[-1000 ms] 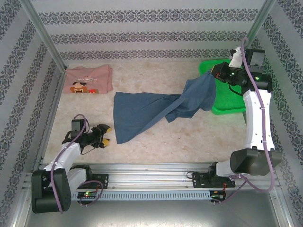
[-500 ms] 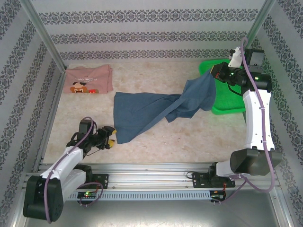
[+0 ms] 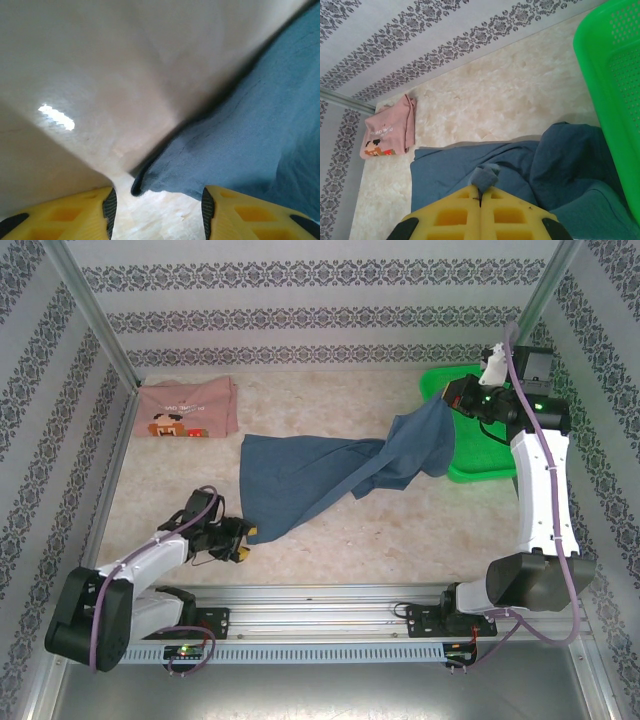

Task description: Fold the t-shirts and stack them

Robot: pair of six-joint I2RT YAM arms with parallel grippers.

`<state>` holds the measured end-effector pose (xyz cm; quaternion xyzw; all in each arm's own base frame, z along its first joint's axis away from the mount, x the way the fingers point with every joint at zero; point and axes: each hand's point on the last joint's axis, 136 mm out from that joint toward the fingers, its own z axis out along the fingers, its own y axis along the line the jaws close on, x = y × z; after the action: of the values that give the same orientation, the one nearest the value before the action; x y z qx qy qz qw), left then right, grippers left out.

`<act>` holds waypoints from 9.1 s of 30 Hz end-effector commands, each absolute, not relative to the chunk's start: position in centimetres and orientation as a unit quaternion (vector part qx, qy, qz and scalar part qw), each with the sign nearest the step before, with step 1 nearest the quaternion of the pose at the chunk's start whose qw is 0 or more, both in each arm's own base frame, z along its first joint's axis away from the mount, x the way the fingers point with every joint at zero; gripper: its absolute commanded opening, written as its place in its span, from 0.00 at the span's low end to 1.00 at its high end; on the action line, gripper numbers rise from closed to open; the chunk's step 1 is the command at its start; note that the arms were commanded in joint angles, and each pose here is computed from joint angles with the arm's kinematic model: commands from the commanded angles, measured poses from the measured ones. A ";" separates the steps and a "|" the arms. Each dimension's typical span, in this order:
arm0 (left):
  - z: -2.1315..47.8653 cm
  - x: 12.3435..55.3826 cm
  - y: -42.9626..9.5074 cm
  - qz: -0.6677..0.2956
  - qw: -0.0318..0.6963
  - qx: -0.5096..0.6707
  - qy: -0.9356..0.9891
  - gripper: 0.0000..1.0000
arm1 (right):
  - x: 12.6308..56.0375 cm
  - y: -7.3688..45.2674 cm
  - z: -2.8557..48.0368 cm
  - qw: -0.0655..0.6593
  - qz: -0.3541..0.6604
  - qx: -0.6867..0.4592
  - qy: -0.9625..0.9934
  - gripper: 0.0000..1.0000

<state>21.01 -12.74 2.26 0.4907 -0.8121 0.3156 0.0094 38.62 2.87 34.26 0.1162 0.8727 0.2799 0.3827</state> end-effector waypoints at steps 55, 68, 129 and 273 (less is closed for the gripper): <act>54.3 42.2 -3.8 0.372 -0.557 0.195 -0.716 0.00 | 34.5 5.2 60.7 0.621 0.364 0.035 0.693 0.00; 57.1 54.0 -1.8 0.466 -0.589 0.181 -0.635 0.00 | 47.6 3.4 61.9 0.663 0.389 0.026 0.639 0.00; 10.2 15.6 4.5 0.087 -0.213 0.560 -0.796 0.00 | 19.4 4.7 18.5 0.296 0.288 0.246 0.877 0.00; 3.3 26.7 -3.8 0.181 -0.170 0.323 -0.913 1.00 | 40.6 16.0 0.3 0.042 0.059 0.090 0.993 0.34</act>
<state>28.40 -4.49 4.27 0.3125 -0.9087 0.1992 -0.1923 40.89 15.01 1.66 0.1158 0.9893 0.0681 0.0576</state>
